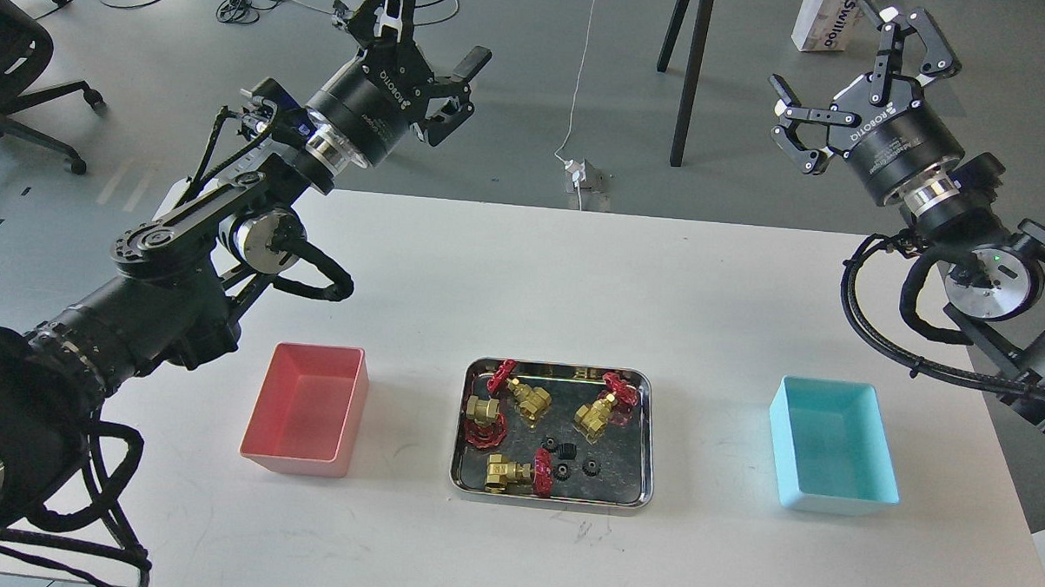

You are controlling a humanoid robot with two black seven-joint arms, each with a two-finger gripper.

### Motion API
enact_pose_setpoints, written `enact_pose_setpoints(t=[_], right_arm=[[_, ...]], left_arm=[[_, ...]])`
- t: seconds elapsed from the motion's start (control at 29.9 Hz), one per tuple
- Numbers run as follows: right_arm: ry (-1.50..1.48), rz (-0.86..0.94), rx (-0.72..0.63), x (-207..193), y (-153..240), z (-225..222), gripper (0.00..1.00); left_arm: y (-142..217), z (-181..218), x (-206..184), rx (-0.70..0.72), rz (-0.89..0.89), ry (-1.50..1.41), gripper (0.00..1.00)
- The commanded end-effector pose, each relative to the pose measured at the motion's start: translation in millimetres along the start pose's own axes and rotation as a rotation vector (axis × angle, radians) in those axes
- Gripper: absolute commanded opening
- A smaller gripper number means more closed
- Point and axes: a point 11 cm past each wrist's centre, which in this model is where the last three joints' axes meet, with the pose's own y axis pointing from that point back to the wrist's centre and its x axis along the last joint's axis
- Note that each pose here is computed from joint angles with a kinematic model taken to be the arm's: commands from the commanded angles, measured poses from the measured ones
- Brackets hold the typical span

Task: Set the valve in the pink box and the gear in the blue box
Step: 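Move the left gripper down toward the metal tray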

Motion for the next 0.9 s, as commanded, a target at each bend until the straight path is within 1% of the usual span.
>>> enact_pose_setpoints(t=[0.0, 0.07, 0.1, 0.2, 0.23, 0.3, 0.33, 0.43, 0.53, 0.6, 0.67, 0.73, 0.87], right_arm=[[0.045, -0.04, -0.046, -9, -1, 11, 1.0], [0.047, -0.045, -0.037, -15, -5, 9, 1.0], [0.063, -0.011, -0.024, -14, -8, 4, 1.0], [0.097, 0.085, 0.071, -14, -23, -29, 1.0], [0.114, 0.119, 0.106, -16, -30, -43, 1.0], [0.151, 0.178, 0.16, -21, -42, -68, 1.0], [0.165, 0.198, 0.179, -23, -46, -78, 1.0], [0.186, 0.256, 0.213, -24, -51, -101, 1.0], [0.169, 0.317, 0.184, -13, -45, -104, 0.99], [0.172, 0.338, 0.177, -5, -36, -111, 1.0], [0.172, 0.329, 0.173, -5, -30, -112, 1.0], [0.167, 0.322, 0.17, -5, -26, -109, 1.0], [0.157, 0.328, 0.183, -2, -21, -112, 1.0]], left_arm=[[1, -1, 2, 0.003, 0.007, 0.0, 1.0], [2, -1, 5, 0.003, 0.018, 0.0, 1.0], [2, -1, 5, 0.001, 0.02, 0.0, 1.0], [2, -9, 3, 0.001, 0.028, 0.025, 1.0], [1, -19, -4, 0.005, 0.023, 0.051, 1.0], [-14, -41, -40, 0.004, -0.035, 0.127, 1.0], [-20, -42, -51, -0.007, -0.055, 0.148, 1.0], [-32, -24, -76, -0.069, -0.129, 0.187, 1.0], [-34, -4, -99, -0.092, -0.236, 0.153, 1.0], [-30, 12, -107, -0.073, -0.308, 0.013, 1.0], [-27, 28, -111, -0.038, -0.332, -0.231, 1.0], [-18, 18, -116, 0.075, -0.377, -0.438, 1.0], [3, -8, -111, 0.277, -0.473, -0.929, 1.0]])
